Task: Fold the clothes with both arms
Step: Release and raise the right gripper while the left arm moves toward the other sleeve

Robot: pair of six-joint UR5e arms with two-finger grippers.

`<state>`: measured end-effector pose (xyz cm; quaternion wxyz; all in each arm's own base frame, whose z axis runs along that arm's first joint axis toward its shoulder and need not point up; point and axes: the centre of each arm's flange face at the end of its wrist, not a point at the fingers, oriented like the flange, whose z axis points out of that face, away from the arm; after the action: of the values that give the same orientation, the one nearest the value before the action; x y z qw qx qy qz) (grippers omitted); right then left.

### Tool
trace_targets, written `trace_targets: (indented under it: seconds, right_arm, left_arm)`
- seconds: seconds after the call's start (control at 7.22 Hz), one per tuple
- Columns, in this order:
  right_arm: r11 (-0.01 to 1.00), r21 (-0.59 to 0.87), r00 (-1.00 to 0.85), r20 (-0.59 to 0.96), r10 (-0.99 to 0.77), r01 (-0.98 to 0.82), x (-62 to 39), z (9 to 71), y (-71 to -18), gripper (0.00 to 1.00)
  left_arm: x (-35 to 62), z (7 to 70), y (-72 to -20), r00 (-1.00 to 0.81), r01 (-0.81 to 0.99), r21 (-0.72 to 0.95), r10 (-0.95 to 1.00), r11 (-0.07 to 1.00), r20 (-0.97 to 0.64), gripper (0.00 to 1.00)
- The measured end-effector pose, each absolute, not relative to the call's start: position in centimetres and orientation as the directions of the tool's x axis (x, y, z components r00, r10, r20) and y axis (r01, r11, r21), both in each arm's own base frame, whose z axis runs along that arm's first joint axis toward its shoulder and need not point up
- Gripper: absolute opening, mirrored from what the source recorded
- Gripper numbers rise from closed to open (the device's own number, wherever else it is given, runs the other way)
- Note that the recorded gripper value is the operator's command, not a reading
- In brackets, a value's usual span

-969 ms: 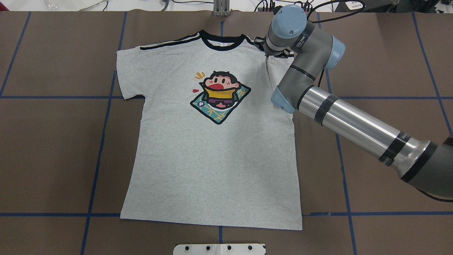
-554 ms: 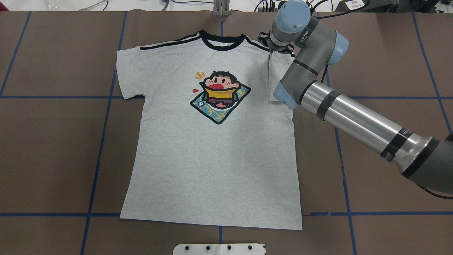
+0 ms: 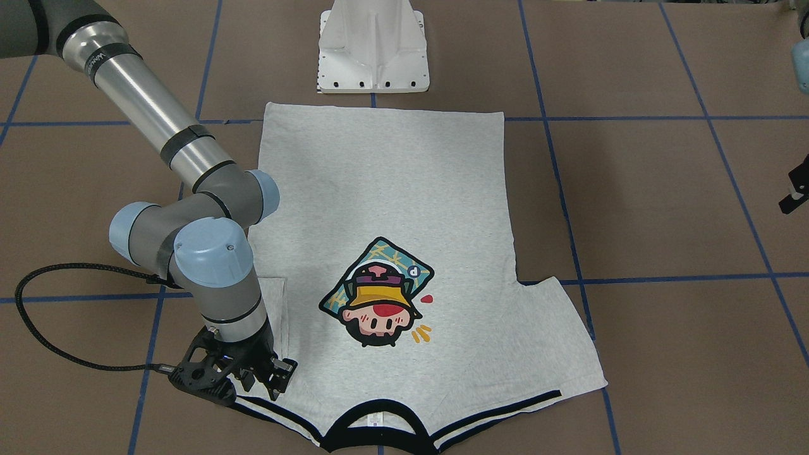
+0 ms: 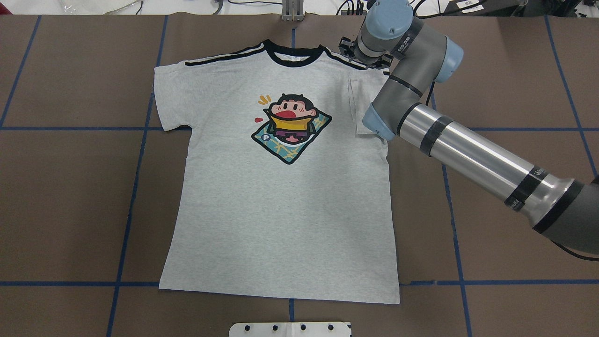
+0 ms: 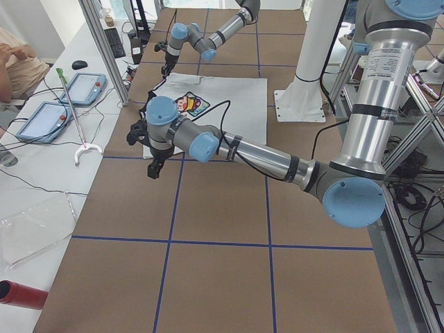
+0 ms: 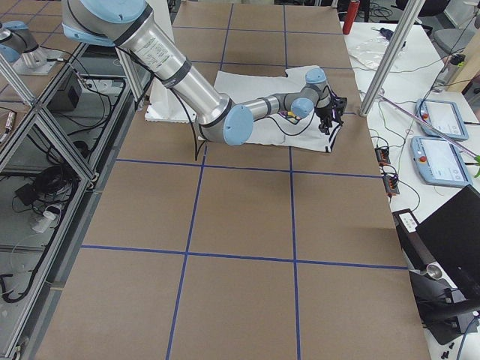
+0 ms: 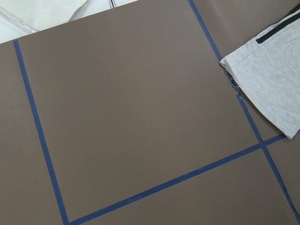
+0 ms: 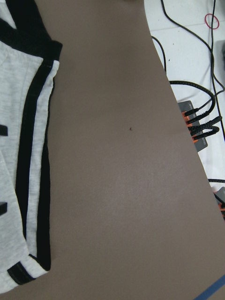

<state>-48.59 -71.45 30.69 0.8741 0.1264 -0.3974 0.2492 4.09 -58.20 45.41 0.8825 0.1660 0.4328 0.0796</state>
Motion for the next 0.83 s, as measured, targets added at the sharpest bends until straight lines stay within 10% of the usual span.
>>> trace_targets:
  seconds: [0.83]
  right_arm:
    - [0.934, -0.057, 0.453, 0.863, 0.223, -0.352, -26.6, 38.9, -61.8, 1.0]
  left_arm:
    - [24.1, 35.8, -62.1, 0.553, 0.072, 0.182, 0.113, 0.981, -0.826, 0.99]
